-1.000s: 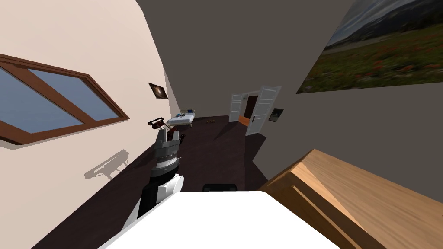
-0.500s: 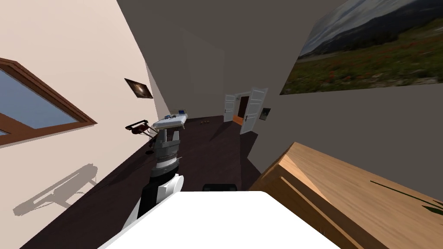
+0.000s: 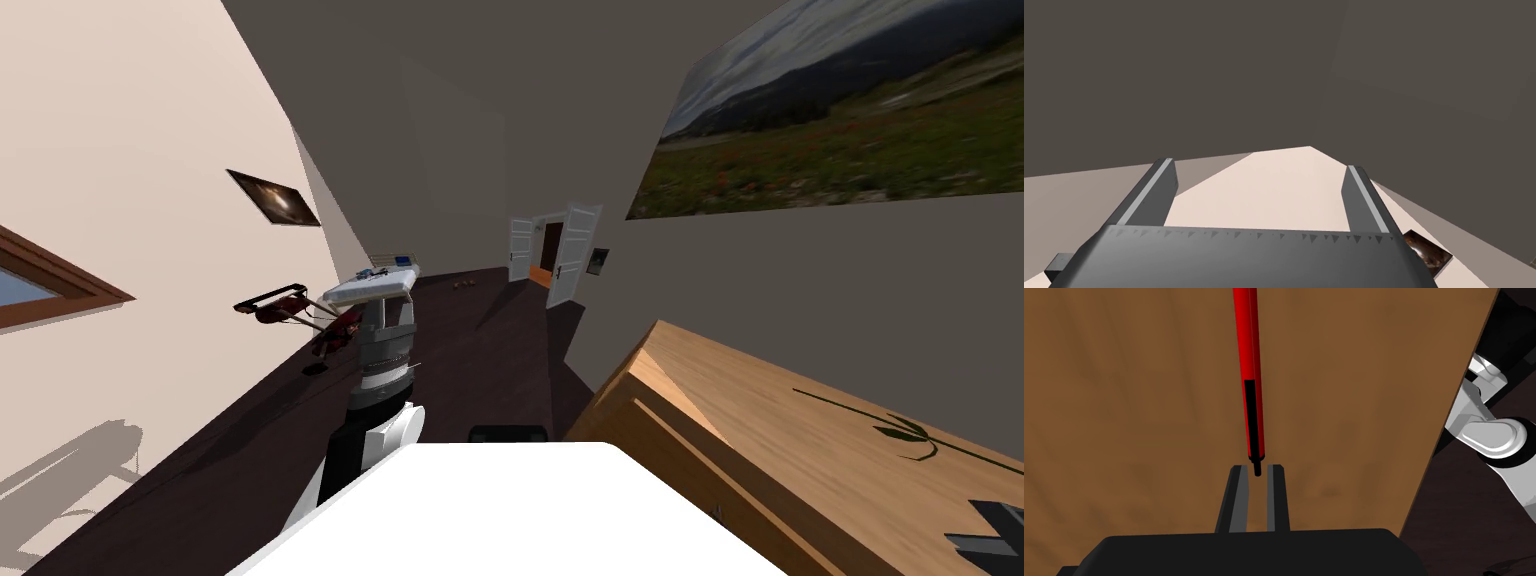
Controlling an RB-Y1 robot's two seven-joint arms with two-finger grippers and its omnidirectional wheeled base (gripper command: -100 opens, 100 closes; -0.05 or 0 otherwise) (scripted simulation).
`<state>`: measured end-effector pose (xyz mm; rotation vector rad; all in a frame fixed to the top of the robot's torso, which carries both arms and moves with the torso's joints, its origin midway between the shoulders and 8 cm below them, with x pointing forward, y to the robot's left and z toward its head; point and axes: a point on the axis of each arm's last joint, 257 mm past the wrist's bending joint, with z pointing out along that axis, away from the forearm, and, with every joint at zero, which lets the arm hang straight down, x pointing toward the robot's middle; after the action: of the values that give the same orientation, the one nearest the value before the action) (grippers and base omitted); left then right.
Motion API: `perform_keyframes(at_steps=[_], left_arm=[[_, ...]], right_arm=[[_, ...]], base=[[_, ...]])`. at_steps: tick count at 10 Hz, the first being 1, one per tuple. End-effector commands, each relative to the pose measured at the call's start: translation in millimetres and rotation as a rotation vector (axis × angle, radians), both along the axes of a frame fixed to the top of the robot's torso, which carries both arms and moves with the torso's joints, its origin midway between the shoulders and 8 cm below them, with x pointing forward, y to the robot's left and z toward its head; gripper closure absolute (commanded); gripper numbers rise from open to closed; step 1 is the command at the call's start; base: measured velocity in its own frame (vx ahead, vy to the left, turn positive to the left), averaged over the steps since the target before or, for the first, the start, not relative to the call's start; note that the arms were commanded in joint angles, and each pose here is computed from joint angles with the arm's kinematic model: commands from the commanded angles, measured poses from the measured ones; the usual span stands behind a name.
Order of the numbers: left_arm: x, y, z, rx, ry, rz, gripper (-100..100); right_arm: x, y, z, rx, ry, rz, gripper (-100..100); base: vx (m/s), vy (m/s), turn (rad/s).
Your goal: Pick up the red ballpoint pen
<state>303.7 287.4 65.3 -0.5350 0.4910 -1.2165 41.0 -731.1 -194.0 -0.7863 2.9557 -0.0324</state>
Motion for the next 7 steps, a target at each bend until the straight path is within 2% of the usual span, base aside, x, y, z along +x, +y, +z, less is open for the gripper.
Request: perform_keyframes(at_steps=[1, 2, 3, 4, 6, 7], left_arm=[[0.0, 0.0, 0.0, 0.000, 0.000, 0.000, 0], [0.0, 0.0, 0.0, 0.000, 0.000, 0.000, 0], [0.0, 0.0, 0.0, 0.000, 0.000, 0.000, 0], [0.0, 0.0, 0.0, 0.000, 0.000, 0.000, 0], [0.0, 0.0, 0.0, 0.000, 0.000, 0.000, 0], [0.0, 0.0, 0.0, 0.000, 0.000, 0.000, 0]], right_arm=[[11.5, 4.0, 1.3, 0.001, 0.001, 0.017, 100], [34.3, 8.6, 4.6, -0.003, 0.002, 0.055, 100], [30.0, 9.8, 3.1, 0.001, 0.013, 0.055, 100], [35.2, 10.2, 3.8, 0.001, 0.002, 0.059, 100], [79.2, 21.4, 11.5, -0.012, 0.003, 0.134, 100], [81.0, 25.5, 9.5, -0.003, 0.004, 0.144, 100]], base=[[0.028, -0.016, -0.188], [0.032, -0.024, -0.278], [0.027, -0.015, -0.140], [0.010, -0.001, 0.005], [0.036, -0.021, -0.342], [0.045, -0.015, -0.191]])
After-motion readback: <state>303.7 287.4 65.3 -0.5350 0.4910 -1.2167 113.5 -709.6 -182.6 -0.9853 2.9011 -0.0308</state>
